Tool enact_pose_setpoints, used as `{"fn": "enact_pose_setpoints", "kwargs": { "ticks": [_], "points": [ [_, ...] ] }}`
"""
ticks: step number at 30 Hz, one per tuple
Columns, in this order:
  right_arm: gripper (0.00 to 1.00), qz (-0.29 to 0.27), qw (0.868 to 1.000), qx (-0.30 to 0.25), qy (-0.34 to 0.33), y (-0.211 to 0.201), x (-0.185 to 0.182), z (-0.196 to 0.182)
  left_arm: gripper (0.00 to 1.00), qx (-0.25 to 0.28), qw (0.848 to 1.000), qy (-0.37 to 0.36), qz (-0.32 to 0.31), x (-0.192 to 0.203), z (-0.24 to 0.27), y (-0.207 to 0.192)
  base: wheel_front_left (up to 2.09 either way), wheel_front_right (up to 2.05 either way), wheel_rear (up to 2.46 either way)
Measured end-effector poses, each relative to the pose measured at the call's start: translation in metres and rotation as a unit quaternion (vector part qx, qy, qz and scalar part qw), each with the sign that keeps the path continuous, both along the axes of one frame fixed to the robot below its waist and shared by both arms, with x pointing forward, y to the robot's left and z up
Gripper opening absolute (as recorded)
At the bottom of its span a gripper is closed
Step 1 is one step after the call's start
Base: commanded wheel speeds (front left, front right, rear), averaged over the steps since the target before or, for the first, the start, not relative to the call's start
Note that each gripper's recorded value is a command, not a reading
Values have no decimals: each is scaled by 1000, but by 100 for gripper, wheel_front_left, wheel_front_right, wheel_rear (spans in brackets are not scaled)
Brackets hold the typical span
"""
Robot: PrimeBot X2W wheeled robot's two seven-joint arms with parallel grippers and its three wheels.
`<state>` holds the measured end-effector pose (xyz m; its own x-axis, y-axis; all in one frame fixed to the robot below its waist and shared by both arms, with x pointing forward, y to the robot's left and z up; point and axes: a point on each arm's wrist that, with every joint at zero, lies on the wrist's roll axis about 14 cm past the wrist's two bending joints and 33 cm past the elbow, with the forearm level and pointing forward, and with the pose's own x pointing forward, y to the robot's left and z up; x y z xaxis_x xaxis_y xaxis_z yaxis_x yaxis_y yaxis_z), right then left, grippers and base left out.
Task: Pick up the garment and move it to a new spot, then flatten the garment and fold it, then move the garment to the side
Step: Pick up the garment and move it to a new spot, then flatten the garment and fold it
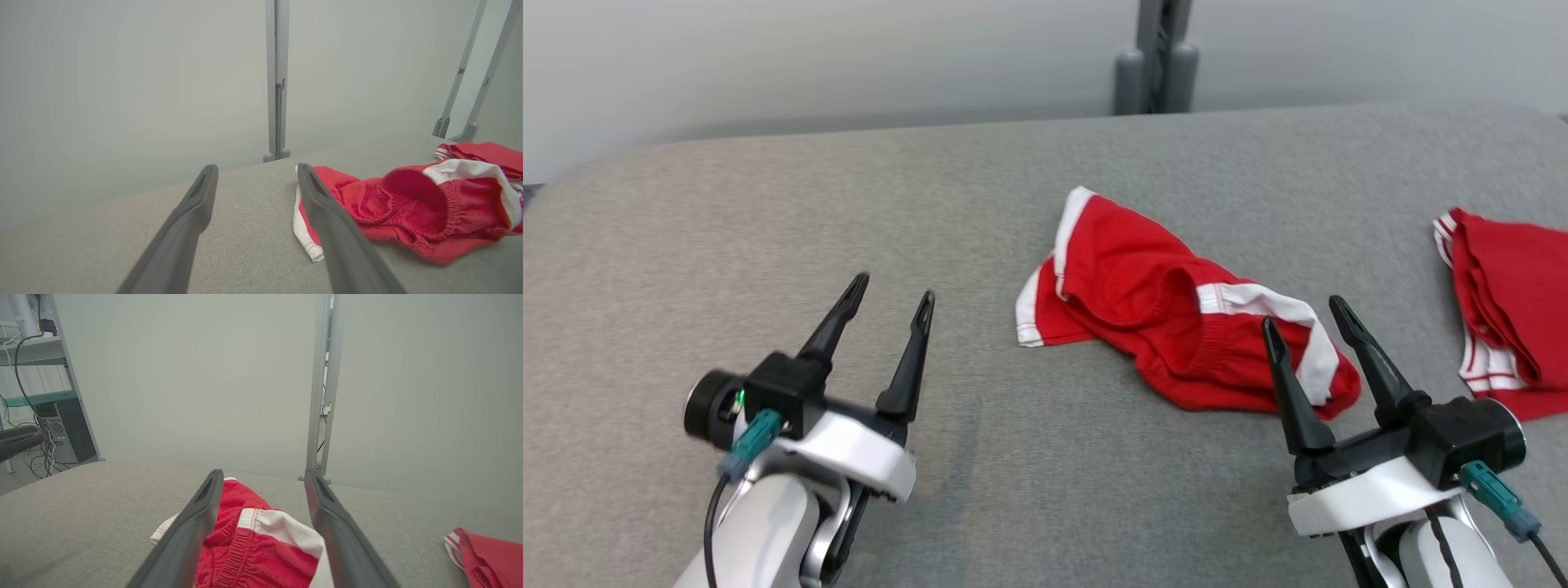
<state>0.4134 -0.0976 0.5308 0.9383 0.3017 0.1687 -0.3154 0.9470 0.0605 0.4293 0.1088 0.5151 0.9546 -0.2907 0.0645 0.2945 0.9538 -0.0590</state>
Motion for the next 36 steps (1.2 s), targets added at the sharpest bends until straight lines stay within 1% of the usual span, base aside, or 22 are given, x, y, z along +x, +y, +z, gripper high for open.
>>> {"fn": "enact_pose_setpoints", "kwargs": {
  "ticks": [3,6,11,15,19,22,26,31,36],
  "points": [
    [100,4,1000,1,-2,4,-1,2,100,-13,999,-3,43,-14,4,22,0,0,0],
    [100,4,1000,1,1,4,-2,1,100,-39,996,-6,85,-28,6,38,0,0,0],
    [100,5,1000,8,8,6,-4,-2,100,-51,991,0,121,-50,-1,51,0,0,0],
    [100,7,1000,8,17,9,-3,-8,100,-52,990,4,129,-58,-6,54,0,0,0],
    [100,8,1000,1,25,10,1,-12,100,-50,990,1,128,-58,-6,55,0,0,0],
    [100,25,999,-26,34,22,5,-17,100,-50,991,5,126,-58,-9,54,0,0,0],
    [100,26,997,-46,52,24,16,-27,100,-47,991,11,127,-56,-14,55,0,0,0],
    [100,15,994,-67,88,17,30,-45,100,-48,990,24,129,-57,-23,57,0,0,0],
    [100,18,989,-70,126,21,40,-66,100,-47,989,31,135,-55,-27,62,0,0,0]
  ]
}}
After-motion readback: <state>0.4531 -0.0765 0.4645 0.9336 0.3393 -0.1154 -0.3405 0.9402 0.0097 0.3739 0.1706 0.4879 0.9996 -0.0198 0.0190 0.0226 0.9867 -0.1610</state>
